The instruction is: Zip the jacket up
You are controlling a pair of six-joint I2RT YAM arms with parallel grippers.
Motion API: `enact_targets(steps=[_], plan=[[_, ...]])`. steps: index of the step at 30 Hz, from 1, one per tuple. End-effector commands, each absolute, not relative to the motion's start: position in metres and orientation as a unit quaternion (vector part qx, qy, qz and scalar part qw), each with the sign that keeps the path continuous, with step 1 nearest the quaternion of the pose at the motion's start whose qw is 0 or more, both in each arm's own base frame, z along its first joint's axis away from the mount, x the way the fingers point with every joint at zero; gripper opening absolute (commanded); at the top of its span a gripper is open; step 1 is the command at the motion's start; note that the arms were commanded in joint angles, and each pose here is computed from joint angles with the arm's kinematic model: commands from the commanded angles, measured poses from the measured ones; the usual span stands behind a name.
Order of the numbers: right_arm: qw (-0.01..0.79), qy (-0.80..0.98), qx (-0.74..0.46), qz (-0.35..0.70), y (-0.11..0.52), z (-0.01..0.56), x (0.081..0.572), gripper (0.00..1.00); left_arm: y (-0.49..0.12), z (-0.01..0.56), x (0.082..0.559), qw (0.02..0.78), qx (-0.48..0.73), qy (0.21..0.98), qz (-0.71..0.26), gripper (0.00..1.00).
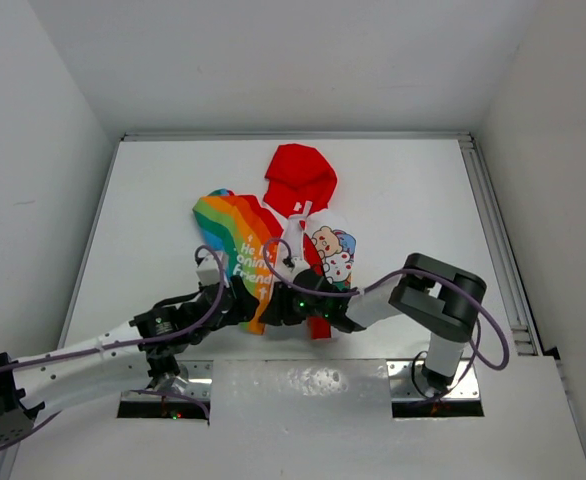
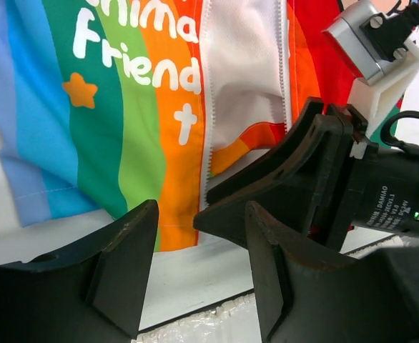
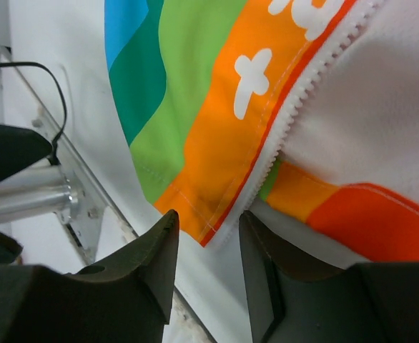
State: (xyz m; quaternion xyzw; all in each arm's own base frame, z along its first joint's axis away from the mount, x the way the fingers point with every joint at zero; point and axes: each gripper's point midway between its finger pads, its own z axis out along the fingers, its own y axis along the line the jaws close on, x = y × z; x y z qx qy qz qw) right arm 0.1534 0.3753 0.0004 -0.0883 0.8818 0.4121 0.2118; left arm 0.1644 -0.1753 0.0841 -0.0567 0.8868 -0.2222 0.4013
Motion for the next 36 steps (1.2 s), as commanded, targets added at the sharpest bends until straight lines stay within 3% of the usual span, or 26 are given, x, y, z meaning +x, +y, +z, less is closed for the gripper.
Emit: enact_targets(steps=[1,8,20,21,23,26,29,30,34,36], plan=[[0.206,0.873,-0.072,0.436,0.386,0.001,0.152,0.40,-0.173,0.087,0.168,0.408,-0.070,0.883,-0.223,0.49],[0.237,0.856,-0.048,0.458,0.391,0.009,0.164,0.37,-0.170,0.082,0.164,0.395,-0.070,0.890,-0.217,0.49],[0.250,0.869,-0.059,0.423,0.404,-0.004,0.177,0.58,-0.149,0.073,0.156,0.380,-0.106,0.900,-0.184,0.49],[0.250,0.870,-0.060,0.420,0.404,-0.007,0.178,0.59,-0.147,0.072,0.156,0.379,-0.108,0.902,-0.178,0.48],[0.260,0.870,-0.055,0.416,0.405,-0.007,0.183,0.59,-0.143,0.071,0.157,0.383,-0.118,0.900,-0.172,0.37],[0.260,0.866,-0.061,0.422,0.417,-0.004,0.188,0.59,-0.135,0.077,0.159,0.391,-0.135,0.897,-0.158,0.32],[0.262,0.860,-0.059,0.433,0.425,0.001,0.191,0.46,-0.128,0.075,0.160,0.396,-0.150,0.894,-0.147,0.35],[0.263,0.859,-0.057,0.435,0.423,0.001,0.190,0.34,-0.129,0.075,0.160,0.393,-0.150,0.895,-0.147,0.38],[0.298,0.841,-0.060,0.448,0.422,0.022,0.197,0.15,-0.129,0.064,0.154,0.375,-0.147,0.904,-0.141,0.44],[0.308,0.836,-0.060,0.449,0.417,0.032,0.197,0.11,-0.134,0.069,0.157,0.380,-0.145,0.901,-0.152,0.46]])
